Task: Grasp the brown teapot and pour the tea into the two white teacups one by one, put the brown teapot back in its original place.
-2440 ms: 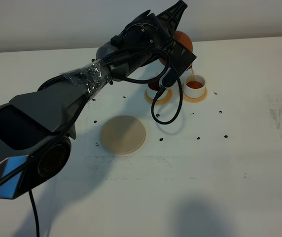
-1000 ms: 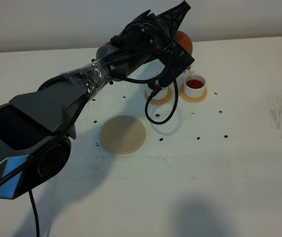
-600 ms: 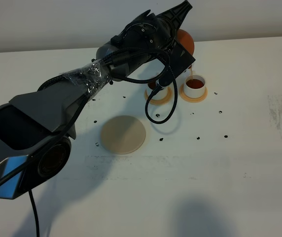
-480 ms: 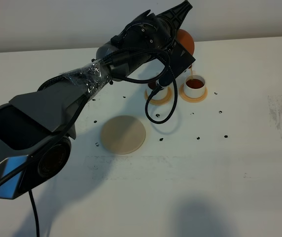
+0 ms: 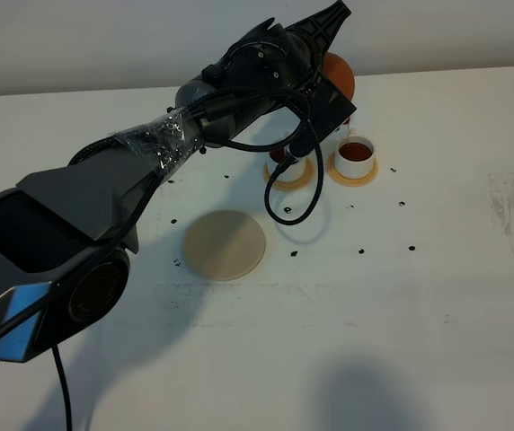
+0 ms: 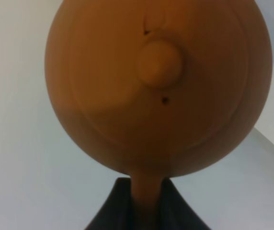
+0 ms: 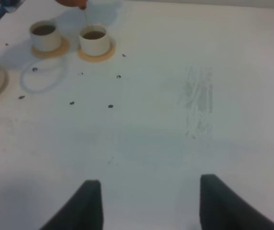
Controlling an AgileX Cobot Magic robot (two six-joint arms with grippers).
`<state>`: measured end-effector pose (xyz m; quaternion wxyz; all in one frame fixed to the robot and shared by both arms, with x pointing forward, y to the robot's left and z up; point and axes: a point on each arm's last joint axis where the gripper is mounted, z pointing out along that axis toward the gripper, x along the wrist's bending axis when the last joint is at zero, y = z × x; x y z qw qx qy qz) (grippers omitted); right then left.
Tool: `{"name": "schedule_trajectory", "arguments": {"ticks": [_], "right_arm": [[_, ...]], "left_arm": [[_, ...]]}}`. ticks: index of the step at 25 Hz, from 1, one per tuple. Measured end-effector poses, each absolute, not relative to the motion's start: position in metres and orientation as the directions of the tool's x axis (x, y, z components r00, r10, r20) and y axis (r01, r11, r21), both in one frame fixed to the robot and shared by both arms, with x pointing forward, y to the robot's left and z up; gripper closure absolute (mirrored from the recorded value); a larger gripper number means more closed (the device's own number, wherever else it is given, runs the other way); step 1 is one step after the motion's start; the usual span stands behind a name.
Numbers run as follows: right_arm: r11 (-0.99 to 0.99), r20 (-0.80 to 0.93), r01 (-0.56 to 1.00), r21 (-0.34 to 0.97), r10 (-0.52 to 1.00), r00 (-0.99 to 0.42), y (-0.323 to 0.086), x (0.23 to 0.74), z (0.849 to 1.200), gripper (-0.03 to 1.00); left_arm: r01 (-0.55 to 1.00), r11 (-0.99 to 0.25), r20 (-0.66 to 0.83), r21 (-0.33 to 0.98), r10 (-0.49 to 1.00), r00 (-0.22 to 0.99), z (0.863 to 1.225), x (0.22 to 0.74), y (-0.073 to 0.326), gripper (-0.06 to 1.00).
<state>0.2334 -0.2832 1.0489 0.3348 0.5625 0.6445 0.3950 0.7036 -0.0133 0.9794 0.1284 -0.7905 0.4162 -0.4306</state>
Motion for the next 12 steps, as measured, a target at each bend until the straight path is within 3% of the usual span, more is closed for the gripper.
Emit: {"name": "schedule_trajectory", "arguments": {"ticks": [12], "right_arm": [[0.055, 0.013, 0.461, 0.886, 0.99, -0.143, -0.2832, 0.2334, 1.0489, 0.5]], "left_arm": [[-0.547, -0.615, 0.57, -0.568, -0.773, 0.277, 0.9797, 0.7038, -0.0133, 0.84]]}}
